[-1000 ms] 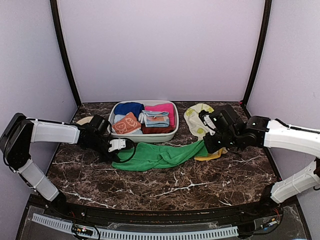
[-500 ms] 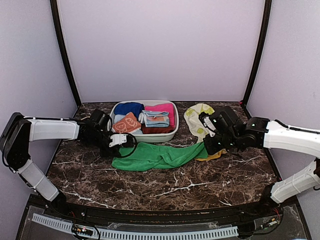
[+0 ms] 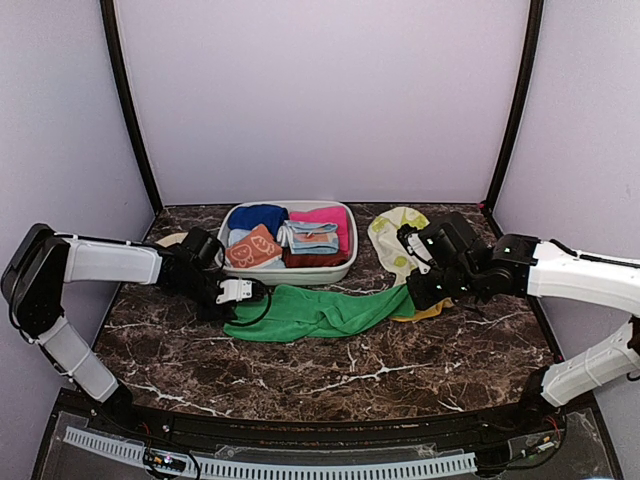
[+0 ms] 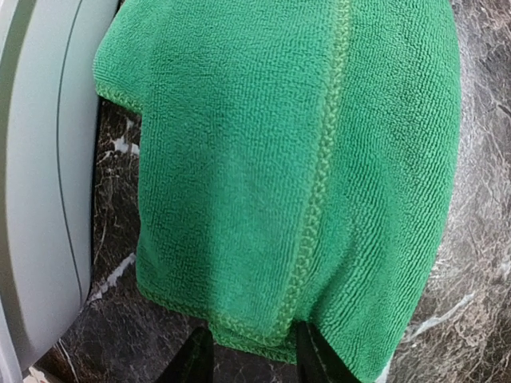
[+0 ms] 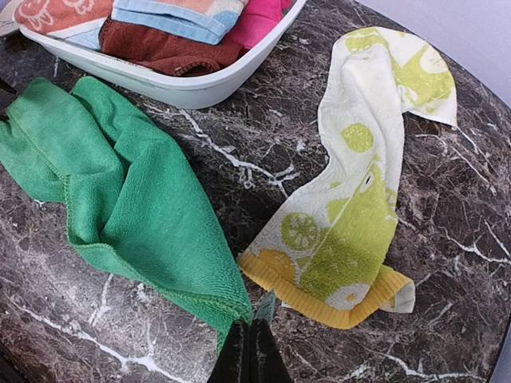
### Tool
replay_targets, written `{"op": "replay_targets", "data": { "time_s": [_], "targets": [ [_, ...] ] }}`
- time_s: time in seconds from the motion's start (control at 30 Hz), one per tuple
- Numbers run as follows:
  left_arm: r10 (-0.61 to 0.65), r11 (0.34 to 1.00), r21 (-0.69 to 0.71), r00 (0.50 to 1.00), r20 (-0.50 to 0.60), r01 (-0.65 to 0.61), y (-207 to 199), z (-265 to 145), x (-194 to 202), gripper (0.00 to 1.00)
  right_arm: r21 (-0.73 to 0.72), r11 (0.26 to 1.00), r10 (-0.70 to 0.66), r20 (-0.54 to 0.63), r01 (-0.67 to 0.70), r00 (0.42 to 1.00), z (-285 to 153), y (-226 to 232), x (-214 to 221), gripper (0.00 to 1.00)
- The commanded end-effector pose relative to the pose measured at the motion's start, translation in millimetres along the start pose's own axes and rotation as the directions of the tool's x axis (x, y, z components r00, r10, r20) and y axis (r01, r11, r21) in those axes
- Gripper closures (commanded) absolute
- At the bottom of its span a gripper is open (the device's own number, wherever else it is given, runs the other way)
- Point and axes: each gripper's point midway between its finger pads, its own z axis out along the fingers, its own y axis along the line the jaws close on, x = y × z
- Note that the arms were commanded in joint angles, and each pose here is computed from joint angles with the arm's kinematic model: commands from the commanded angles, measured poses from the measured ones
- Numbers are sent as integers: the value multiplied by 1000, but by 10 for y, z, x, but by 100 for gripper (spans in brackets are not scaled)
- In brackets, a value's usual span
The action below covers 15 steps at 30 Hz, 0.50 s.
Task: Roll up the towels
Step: Pick up the towel from the center of the board.
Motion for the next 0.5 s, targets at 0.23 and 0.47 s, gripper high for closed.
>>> {"op": "replay_targets", "data": {
  "time_s": [0.23, 0.47],
  "targets": [
    [1, 1000, -6, 1000, 3, -1, 4, 61, 1, 69, -14, 999, 37, 37, -37, 999, -35, -2, -69, 100],
    [-9, 1000, -10, 1000, 26, 9, 29, 47, -56, 92, -19, 999, 37, 35, -37, 999, -21, 12, -65, 100]
  ]
}}
